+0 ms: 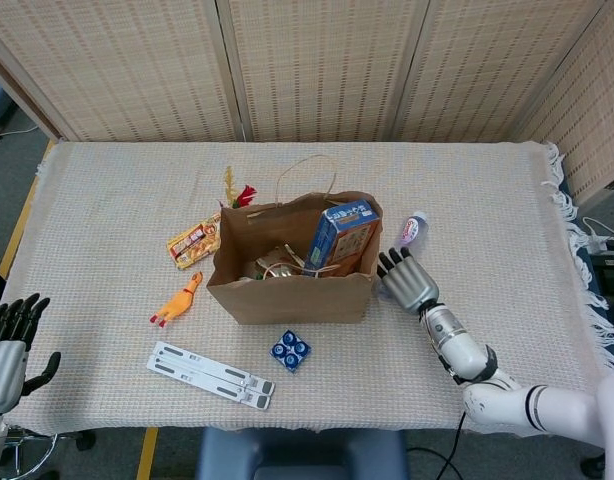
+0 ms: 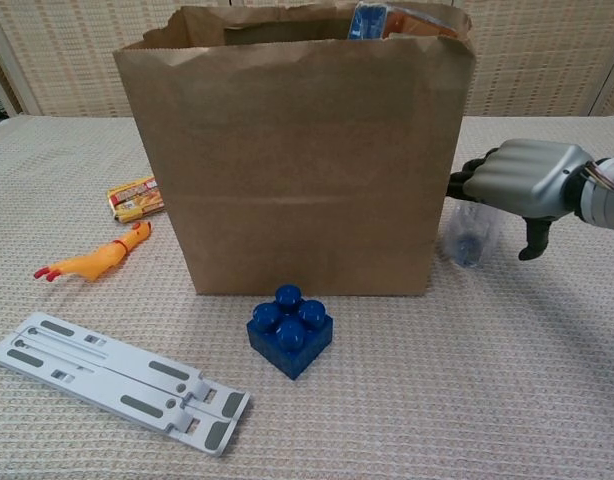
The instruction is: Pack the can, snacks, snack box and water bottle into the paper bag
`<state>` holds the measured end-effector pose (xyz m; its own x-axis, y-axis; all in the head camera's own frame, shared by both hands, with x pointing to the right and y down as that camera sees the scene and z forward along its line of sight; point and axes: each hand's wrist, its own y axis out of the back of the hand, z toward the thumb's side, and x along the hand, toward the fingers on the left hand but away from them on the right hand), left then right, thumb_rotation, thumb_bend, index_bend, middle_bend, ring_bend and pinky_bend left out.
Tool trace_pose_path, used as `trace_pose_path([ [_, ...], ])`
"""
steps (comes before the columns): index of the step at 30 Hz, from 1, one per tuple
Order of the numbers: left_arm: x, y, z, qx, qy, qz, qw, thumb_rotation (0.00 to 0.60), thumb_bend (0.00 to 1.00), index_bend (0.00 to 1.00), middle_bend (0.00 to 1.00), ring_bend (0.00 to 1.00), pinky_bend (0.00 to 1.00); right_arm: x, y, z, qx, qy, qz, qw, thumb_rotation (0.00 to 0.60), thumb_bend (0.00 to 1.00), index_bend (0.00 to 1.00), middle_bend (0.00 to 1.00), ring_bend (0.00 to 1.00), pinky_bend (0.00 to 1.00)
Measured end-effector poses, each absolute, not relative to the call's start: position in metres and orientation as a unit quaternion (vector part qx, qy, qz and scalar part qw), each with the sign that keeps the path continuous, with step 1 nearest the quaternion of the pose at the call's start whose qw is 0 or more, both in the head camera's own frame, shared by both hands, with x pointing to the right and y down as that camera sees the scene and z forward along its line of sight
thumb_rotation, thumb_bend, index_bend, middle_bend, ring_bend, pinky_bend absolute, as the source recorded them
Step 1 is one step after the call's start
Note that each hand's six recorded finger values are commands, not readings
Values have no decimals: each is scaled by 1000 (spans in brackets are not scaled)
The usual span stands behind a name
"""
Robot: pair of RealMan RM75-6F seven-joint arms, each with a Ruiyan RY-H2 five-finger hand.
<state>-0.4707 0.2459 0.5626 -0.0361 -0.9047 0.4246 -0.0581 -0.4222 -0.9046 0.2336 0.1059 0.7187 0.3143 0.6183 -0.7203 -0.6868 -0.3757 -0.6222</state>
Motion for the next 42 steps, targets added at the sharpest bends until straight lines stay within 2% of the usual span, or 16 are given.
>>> trace_pose_path([
  [3,-471,246,562,-597,404,-595,355,600,382,56,0,0,0,227,106,727,-577,31,587,567,600,150,191,185,182,280],
  [6,-471,246,563,-597,403,-596,355,600,382,56,0,0,0,222,106,733,-564,26,589,578,600,192,336,298,290,359],
  [8,-471,246,563,-597,403,-595,355,600,382,56,0,0,0,221,105,734,-550,24,589,592,600,224,491,415,425,477],
  [11,-471,246,562,-598,403,-595,355,600,381,56,0,0,0,219,107,735,-538,27,581,610,600,256,648,550,608,671],
  [13,-471,246,562,-598,403,-595,355,600,381,56,0,0,0,219,109,734,-534,27,576,618,600,270,701,590,655,718],
  [18,-471,246,562,-599,403,-594,355,600,381,56,0,0,0,223,110,721,-532,12,563,632,600,292,738,614,671,750],
  [24,-471,247,562,-598,402,-595,356,600,381,57,0,0,0,241,97,677,-529,-38,545,649,600,292,741,617,677,752],
  [30,-470,247,562,-596,401,-596,358,600,381,56,0,0,0,268,67,608,-499,-100,533,676,600,292,741,617,677,752],
  [34,-470,247,562,-595,401,-597,359,600,381,56,0,0,0,275,43,549,-473,-152,520,695,600,292,741,617,677,748],
  [38,-470,247,562,-594,401,-597,361,600,382,56,0,0,0,265,20,493,-441,-196,494,724,600,292,741,617,677,743],
  [42,-469,247,562,-593,401,-597,361,600,381,56,0,0,0,237,8,462,-418,-211,465,751,600,292,741,617,677,740],
])
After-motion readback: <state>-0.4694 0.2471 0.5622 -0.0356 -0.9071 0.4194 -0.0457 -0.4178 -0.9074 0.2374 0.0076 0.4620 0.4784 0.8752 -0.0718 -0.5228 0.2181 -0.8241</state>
